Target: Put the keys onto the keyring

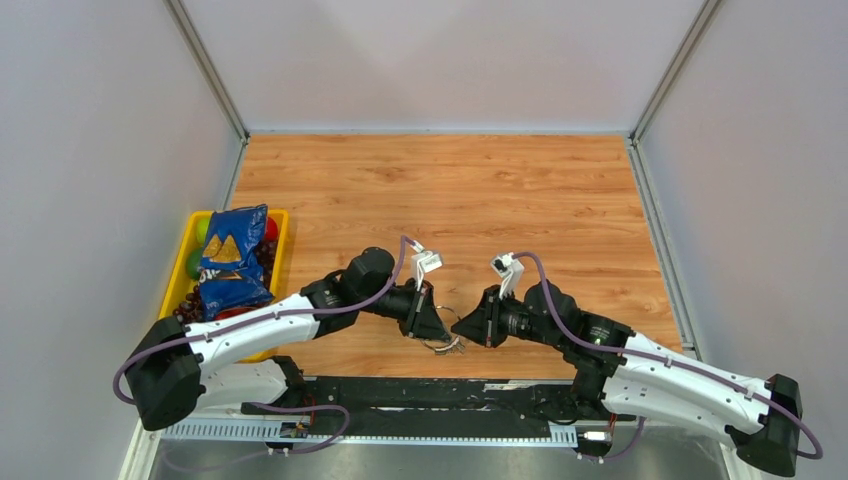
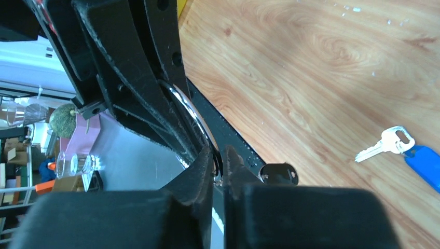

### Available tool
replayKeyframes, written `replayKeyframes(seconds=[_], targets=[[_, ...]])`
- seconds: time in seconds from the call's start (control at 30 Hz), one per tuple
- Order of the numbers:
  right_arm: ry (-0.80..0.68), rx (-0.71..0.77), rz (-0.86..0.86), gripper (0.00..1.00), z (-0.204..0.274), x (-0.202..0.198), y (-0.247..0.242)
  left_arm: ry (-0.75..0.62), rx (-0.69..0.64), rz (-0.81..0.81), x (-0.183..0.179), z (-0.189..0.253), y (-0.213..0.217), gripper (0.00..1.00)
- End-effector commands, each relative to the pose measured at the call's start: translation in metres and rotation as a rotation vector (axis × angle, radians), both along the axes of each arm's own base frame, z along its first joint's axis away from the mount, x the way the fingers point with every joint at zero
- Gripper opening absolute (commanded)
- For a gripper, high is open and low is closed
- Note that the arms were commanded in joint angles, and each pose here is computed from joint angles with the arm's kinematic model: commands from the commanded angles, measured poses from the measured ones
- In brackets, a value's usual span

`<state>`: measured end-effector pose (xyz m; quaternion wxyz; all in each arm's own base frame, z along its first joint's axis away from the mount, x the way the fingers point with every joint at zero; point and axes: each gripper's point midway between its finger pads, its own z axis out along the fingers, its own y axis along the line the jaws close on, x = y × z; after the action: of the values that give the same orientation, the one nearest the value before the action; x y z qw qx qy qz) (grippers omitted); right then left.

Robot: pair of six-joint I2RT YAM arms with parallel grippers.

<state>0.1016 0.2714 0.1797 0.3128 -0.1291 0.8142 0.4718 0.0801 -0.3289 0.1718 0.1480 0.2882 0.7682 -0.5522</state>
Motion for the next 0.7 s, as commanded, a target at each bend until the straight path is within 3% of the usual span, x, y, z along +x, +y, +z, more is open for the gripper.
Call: replayKeyframes(seconds=[0.0,0.1,0.17,0.43,0.67], targets=[[-0.072,0.087,0.048,0.00,0.031,0.000,0.012,-0.063,-0.076,-0.027,-0.001,0.017,-0.001,0.00],[-0.098,0.108,0.065,0.00,0.039,-0.002,0.013,-0.091,-0.061,-0.015,0.000,0.017,0.003,0.00],[-0.121,0.118,0.062,0.00,0.045,-0.001,0.011,-0.126,-0.054,0.005,0.003,0.018,0.007,0.06],[-0.203,0.061,0.006,0.00,0.053,0.017,0.010,-0.357,-0.059,0.230,0.038,0.056,0.031,0.36],[-0.308,-0.093,-0.194,0.00,0.057,0.066,0.000,-0.535,-0.072,0.530,0.071,0.096,0.078,0.41]])
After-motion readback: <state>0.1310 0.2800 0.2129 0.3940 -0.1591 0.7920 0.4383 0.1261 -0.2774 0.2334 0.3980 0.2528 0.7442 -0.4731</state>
